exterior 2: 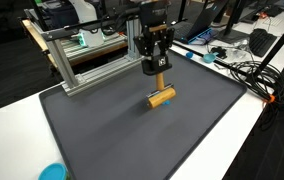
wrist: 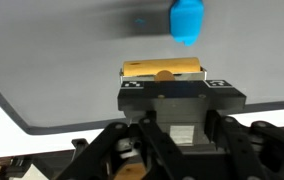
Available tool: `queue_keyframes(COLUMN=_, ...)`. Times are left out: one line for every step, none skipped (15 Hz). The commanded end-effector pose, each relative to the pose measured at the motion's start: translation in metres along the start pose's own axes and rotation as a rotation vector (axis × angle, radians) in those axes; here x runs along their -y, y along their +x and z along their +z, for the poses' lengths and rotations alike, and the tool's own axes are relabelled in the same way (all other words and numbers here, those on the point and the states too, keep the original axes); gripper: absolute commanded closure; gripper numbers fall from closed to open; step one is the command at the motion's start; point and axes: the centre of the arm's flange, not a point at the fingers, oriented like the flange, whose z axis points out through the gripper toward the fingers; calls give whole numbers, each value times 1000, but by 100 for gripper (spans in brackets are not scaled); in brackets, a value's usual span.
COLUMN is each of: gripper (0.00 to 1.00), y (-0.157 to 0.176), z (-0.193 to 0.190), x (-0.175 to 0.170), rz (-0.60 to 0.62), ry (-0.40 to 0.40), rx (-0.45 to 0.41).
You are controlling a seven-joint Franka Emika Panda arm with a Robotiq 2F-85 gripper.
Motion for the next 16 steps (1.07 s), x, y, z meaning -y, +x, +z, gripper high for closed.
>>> queue_keyframes(gripper=78, y=0, z=-35, x=4, rz=-164, ry=26, rx=117)
queue_keyframes(gripper=78, y=0, z=-36, x=10, rz=-211, ry=37, rx=153)
queue_keyframes(gripper=78, y=0, z=-37, x=17, rz=-248, ry=53, rx=150)
queue_keyframes(gripper=78, y=1, z=-37, x=23, rz=-261, ry=61, rx=143)
queue_keyframes(gripper=78, y=5, z=-37, x=28, rz=-267, ry=78, rx=123)
queue_keyframes(gripper=78, y=8, z=-34, x=32, rz=-250, ry=80, rx=116)
queue_keyframes(gripper=78, y=12, z=-28, x=36, rz=-234, ry=78, rx=128)
queue_keyframes(gripper=78, y=15, z=-22, x=39, rz=-212, ry=65, rx=144)
queue_keyframes(gripper=78, y=16, z=-13, x=43, rz=-202, ry=57, rx=175)
queue_keyframes(gripper=78, y=15, z=-6, x=47, rz=-187, ry=62, rx=193)
queue_keyframes(gripper=78, y=15, z=4, x=51, rz=-162, ry=53, rx=205)
queue_keyframes(gripper=78, y=14, z=11, x=54, rz=-142, ry=54, rx=216)
queue_keyframes(gripper=78, y=14, z=17, x=57, rz=-127, ry=47, rx=230)
queue_keyframes(gripper=78, y=12, z=24, x=59, rz=-110, ry=44, rx=238)
queue_keyframes(gripper=78, y=11, z=30, x=60, rz=-92, ry=33, rx=251)
queue_keyframes(gripper=78, y=11, z=36, x=61, rz=-78, ry=6, rx=264)
